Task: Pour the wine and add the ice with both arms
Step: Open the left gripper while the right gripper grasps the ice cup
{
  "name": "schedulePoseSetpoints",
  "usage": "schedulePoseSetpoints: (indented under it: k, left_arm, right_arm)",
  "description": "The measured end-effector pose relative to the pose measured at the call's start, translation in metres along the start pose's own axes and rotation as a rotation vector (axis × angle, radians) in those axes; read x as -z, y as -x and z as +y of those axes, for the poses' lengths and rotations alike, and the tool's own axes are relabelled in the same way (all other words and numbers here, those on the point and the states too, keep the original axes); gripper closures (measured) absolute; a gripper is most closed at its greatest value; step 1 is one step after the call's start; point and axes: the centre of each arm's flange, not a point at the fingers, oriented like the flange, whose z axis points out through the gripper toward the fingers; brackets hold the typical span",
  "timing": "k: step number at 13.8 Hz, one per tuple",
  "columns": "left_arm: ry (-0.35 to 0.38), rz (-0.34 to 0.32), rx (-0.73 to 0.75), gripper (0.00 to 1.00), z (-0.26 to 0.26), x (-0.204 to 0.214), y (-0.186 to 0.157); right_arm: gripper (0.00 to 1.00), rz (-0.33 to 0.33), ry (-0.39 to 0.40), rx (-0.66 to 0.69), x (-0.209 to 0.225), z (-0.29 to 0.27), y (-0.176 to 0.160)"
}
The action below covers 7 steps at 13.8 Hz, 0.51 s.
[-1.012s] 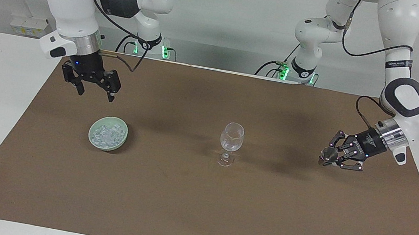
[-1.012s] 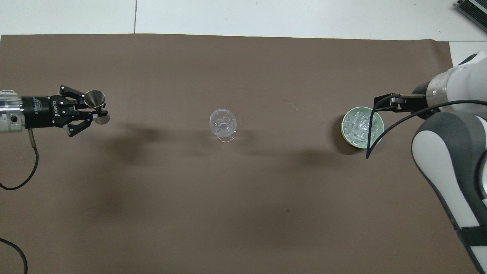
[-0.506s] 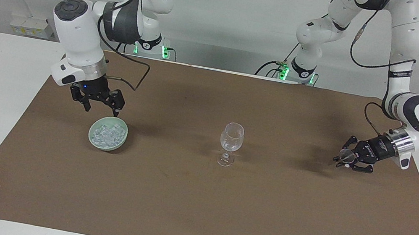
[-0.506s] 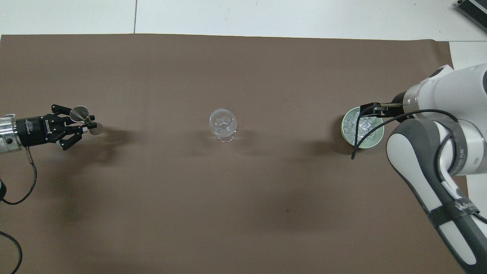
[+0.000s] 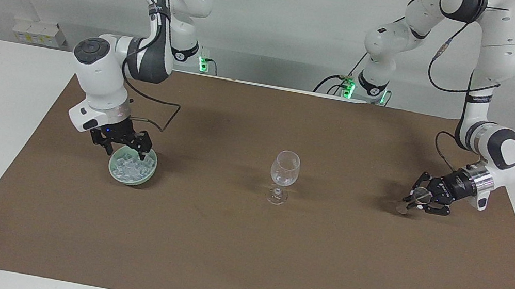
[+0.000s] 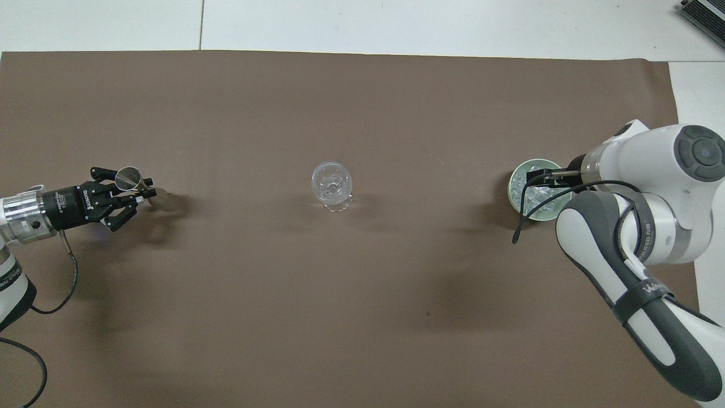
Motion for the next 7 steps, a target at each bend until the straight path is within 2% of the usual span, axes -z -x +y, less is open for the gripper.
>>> schedulePoseSetpoints:
  k: [7]
  left_arm:
    - [0.006,-0.018,-0.055,0.78,-0.007,-0.006,-0.008]
  right_arm:
    - [0.0,0.021,0.0,0.049,-0.026,0.011,0.006]
